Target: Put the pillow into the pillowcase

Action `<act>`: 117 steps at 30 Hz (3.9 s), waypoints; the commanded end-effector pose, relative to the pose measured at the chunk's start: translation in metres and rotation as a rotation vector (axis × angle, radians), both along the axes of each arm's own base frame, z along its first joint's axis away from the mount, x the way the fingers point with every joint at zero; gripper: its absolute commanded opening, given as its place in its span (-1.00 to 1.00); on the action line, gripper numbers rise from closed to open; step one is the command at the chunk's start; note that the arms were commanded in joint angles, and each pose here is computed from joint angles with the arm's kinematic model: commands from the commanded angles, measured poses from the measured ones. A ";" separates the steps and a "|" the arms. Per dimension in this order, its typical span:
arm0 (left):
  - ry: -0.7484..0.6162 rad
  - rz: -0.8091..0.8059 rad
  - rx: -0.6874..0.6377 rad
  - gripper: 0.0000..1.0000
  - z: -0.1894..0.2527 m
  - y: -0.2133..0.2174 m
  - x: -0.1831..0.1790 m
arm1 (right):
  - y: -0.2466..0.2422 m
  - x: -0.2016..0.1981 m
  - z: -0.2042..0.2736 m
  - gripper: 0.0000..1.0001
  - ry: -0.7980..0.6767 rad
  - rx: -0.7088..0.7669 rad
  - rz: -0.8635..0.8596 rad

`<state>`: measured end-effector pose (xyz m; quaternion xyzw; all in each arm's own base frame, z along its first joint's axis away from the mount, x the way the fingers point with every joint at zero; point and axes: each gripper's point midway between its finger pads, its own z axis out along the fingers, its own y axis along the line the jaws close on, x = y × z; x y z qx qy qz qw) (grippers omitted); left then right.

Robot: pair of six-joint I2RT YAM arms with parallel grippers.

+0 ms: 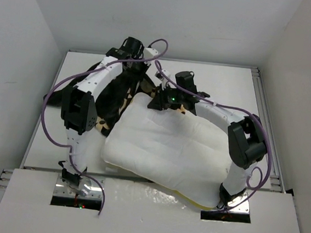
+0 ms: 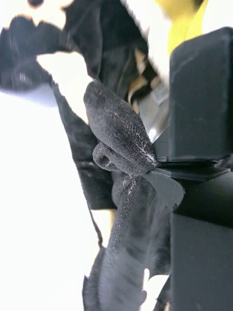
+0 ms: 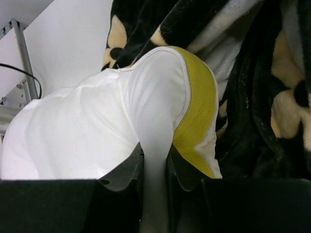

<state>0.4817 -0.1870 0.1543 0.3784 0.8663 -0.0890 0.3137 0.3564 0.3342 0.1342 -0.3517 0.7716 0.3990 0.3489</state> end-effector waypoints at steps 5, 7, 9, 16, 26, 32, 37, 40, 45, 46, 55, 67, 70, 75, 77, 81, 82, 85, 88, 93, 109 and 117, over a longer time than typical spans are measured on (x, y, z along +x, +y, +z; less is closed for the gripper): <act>-0.008 -0.230 -0.050 -1.00 0.042 -0.029 -0.043 | -0.005 0.018 0.016 -0.84 0.014 0.054 -0.093; 0.005 -0.282 -0.032 -1.00 0.042 -0.029 -0.056 | -0.010 0.031 0.019 -0.84 0.032 0.083 -0.156; 0.022 -0.328 -0.011 -1.00 0.038 -0.027 -0.067 | -0.021 0.046 0.018 -0.84 0.060 0.093 -0.244; 0.012 -0.402 -0.073 -1.00 0.053 -0.035 -0.085 | -0.050 0.088 -0.009 -0.83 0.152 0.098 -0.469; 0.029 -0.445 -0.125 -0.86 0.042 -0.060 -0.095 | -0.029 0.072 0.016 -0.73 0.046 0.200 -0.402; -0.054 -0.260 -0.050 -0.62 0.038 -0.048 -0.062 | -0.002 0.039 0.024 -0.66 0.036 0.208 -0.213; -0.146 -0.095 -0.058 -0.64 0.057 -0.032 -0.029 | 0.008 0.005 0.018 -0.68 0.058 0.211 -0.098; -0.137 -0.155 -0.113 -0.62 0.068 -0.043 -0.037 | 0.012 0.005 0.027 -0.68 0.077 0.277 -0.111; -0.039 -0.344 -0.154 -0.68 0.066 -0.067 -0.083 | 0.011 0.039 0.042 -0.72 0.087 0.354 -0.227; -0.028 -0.361 -0.152 -0.73 0.065 -0.067 -0.089 | 0.010 0.048 0.045 -0.74 0.082 0.364 -0.252; 0.042 -0.464 -0.116 -1.00 0.047 -0.061 -0.121 | -0.044 0.116 0.009 -0.88 0.162 0.379 -0.628; -0.134 -0.171 -0.099 0.60 0.092 -0.017 -0.070 | -0.107 0.117 0.015 0.98 -0.049 0.032 -0.687; -0.148 -0.091 -0.089 0.97 0.101 0.015 -0.068 | -0.125 0.099 0.028 0.98 -0.107 -0.016 -0.656; -0.050 -0.004 0.023 0.03 0.053 0.060 -0.083 | -0.121 0.054 0.031 -0.54 -0.101 -0.088 -0.497; 0.029 0.005 0.043 -0.99 0.023 0.066 -0.094 | -0.119 0.028 0.022 -1.00 -0.042 -0.150 -0.469; 0.089 0.057 0.049 -1.00 -0.003 0.078 -0.094 | -0.105 -0.013 0.018 0.41 -0.114 -0.256 -0.361; 0.108 0.062 0.050 -1.00 -0.010 0.079 -0.094 | -0.100 -0.022 0.018 0.62 -0.140 -0.274 -0.325; 0.175 0.051 0.046 -1.00 -0.022 0.081 -0.103 | -0.076 -0.068 0.012 0.98 -0.244 -0.319 -0.126; 0.226 0.017 0.034 -0.97 -0.032 0.079 -0.120 | -0.049 -0.103 0.012 0.98 -0.323 -0.345 0.019; 0.245 0.004 0.013 -0.84 -0.041 0.076 -0.130 | -0.011 -0.139 -0.006 0.98 -0.411 -0.423 0.199; 0.266 0.032 -0.042 -0.32 -0.055 0.058 -0.105 | 0.035 -0.124 -0.061 0.78 -0.467 -0.622 0.063; 0.176 0.051 -0.054 -0.17 -0.018 0.063 -0.092 | 0.008 -0.098 -0.033 -1.00 -0.376 -0.483 -0.026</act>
